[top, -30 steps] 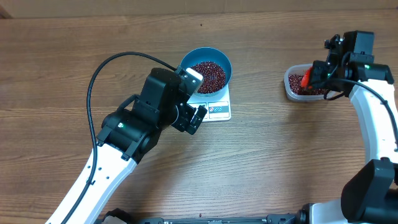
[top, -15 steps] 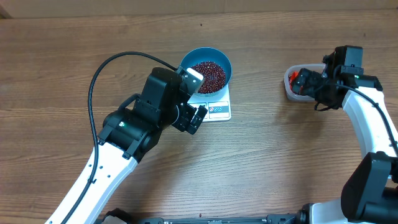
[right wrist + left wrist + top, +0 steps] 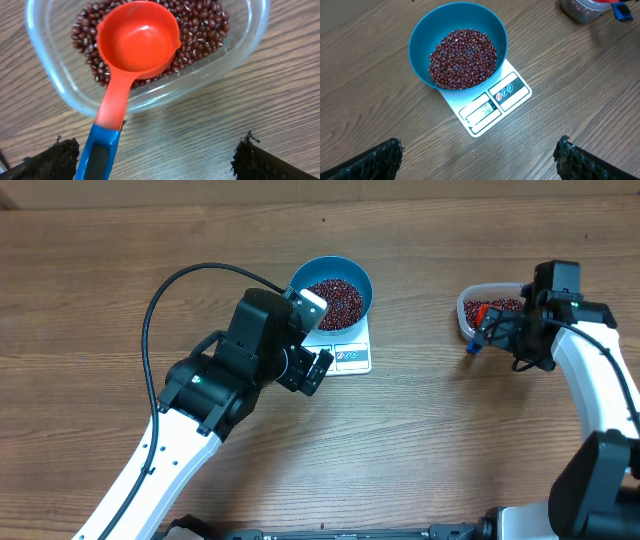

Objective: Scoop item into bowl and weigh 150g on scale
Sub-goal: 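Lay the red scoop in the tub and release it with the right gripper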

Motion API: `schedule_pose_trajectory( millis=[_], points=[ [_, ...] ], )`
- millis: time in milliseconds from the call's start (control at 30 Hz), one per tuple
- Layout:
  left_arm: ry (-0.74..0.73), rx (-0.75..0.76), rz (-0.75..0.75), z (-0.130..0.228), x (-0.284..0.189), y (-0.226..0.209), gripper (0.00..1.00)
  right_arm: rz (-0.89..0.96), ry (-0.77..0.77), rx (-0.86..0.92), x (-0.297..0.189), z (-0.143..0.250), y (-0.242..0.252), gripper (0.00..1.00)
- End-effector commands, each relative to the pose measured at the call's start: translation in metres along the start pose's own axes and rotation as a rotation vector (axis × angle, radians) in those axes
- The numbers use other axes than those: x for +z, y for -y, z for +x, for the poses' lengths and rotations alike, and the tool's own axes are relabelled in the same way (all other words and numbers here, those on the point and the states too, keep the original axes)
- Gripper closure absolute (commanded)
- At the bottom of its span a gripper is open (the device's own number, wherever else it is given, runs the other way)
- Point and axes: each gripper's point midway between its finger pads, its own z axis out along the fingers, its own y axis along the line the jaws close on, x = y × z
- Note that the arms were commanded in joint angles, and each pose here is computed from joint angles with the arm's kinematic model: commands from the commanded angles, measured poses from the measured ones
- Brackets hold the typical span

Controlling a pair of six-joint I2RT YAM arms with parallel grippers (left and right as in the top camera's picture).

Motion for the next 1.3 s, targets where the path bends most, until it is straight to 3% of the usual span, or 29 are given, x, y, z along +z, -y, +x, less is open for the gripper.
schedule_pose_trajectory(
  millis=[0,100,300,1267],
  points=[
    [-0.009,-0.019,0.006,0.002,0.003,0.000,0.00,-0.057,0.129,-0.114,-0.043,-0.023,-0.012,0.00],
    [-0.009,-0.019,0.006,0.002,0.003,0.000,0.01,-0.084,0.157,-0.201,-0.066,-0.022,-0.017,0.00],
    [-0.009,-0.019,0.006,0.002,0.003,0.000,0.01,-0.084,0.194,-0.209,-0.095,-0.013,-0.015,0.00],
    [-0.010,-0.019,0.006,0.002,0.003,0.000,0.00,-0.082,0.177,-0.208,-0.091,-0.010,-0.015,0.00]
  ],
)
